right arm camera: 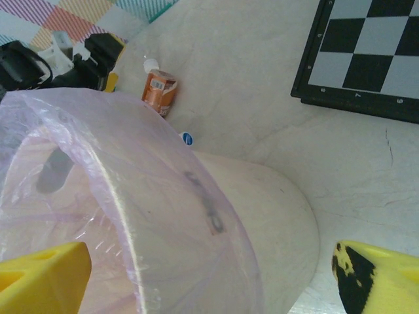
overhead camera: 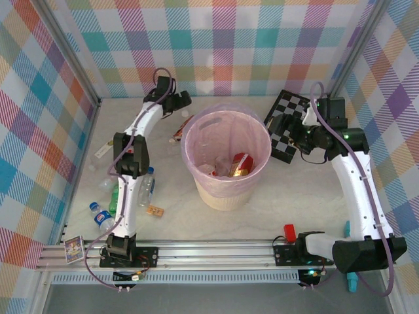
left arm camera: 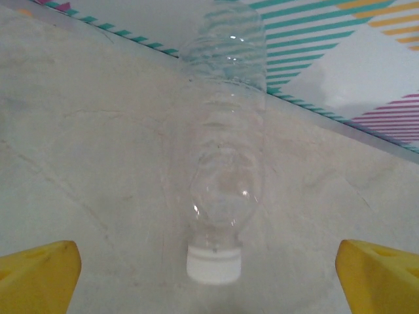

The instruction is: Put the plastic bottles in the bin

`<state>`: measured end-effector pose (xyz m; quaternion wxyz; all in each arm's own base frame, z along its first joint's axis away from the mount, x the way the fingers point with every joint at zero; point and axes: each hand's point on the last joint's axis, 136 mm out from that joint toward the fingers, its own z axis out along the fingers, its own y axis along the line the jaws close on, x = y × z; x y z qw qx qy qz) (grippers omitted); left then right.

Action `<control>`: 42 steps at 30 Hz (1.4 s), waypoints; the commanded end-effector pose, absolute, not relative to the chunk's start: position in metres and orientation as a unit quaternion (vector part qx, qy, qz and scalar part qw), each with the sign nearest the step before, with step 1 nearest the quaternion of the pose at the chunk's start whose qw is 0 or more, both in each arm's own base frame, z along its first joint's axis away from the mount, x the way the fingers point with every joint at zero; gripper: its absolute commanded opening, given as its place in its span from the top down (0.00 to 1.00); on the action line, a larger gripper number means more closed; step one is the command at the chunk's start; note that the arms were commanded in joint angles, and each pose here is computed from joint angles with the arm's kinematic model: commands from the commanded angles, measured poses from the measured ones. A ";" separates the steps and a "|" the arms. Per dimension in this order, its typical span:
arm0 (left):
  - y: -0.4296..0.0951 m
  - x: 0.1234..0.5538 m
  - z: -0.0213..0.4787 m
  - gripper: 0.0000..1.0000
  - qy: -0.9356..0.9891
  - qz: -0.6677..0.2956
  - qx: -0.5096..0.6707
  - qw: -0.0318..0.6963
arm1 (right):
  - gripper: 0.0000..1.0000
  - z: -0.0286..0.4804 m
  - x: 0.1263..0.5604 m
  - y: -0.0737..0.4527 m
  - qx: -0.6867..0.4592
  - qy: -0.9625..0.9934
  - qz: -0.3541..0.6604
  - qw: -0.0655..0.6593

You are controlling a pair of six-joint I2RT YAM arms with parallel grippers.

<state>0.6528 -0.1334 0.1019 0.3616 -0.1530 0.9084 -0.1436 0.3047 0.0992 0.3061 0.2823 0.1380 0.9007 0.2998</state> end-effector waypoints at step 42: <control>-0.139 0.647 0.118 0.65 0.892 -0.157 -0.157 0.394 | 0.05 0.296 0.297 0.102 0.142 0.896 0.317 0.277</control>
